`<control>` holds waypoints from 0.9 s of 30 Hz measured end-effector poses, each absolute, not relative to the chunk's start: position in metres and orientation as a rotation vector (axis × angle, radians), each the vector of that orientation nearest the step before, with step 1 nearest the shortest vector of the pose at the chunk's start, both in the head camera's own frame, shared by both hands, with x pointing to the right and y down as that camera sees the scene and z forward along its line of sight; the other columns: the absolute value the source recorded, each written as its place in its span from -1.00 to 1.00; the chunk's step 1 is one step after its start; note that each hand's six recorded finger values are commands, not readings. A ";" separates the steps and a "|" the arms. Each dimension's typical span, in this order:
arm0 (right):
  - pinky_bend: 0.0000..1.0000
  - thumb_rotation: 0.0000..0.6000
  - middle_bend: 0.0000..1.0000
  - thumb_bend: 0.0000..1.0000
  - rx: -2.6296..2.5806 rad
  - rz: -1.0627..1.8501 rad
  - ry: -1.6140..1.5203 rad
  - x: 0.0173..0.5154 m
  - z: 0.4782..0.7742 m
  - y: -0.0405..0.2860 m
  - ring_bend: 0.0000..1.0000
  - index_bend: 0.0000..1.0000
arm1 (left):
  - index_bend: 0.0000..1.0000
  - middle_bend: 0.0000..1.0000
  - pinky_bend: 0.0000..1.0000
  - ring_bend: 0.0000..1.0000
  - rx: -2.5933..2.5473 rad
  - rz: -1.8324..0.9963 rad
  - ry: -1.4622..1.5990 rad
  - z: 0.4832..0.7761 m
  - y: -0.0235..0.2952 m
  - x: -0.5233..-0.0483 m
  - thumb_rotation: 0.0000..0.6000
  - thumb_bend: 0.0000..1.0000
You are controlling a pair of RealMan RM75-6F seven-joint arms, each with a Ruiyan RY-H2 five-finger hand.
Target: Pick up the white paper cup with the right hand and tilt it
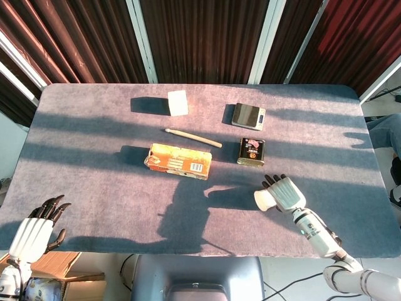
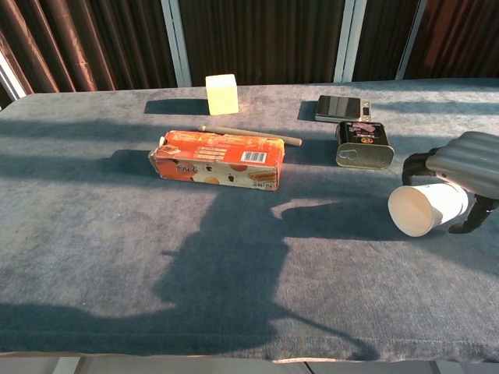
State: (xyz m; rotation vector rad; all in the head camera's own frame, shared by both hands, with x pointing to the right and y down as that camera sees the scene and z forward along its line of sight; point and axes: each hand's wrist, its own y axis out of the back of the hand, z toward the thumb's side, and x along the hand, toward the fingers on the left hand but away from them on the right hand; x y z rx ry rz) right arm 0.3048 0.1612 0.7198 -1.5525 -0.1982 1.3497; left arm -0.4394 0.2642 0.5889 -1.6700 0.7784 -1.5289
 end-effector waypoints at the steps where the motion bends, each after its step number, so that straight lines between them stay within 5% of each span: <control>1: 0.09 1.00 -0.34 -0.57 -1.555 1.351 -0.207 0.306 0.720 0.161 -0.26 -0.12 | -0.57 -0.85 -0.42 -0.79 -1.670 -1.529 0.778 0.589 0.264 -0.439 1.00 -0.19; 18: 0.34 1.00 -0.06 -0.30 -1.576 1.323 -0.293 0.327 0.724 0.157 0.05 0.26 | -0.57 -0.85 -0.42 -0.79 -1.668 -1.535 0.763 0.591 0.265 -0.438 1.00 -0.19; 27: 0.34 1.00 -0.04 -0.28 -1.452 1.198 -0.329 0.317 0.703 0.149 0.06 0.32 | -0.57 -0.85 -0.42 -0.79 -1.669 -1.536 0.761 0.591 0.266 -0.437 1.00 -0.19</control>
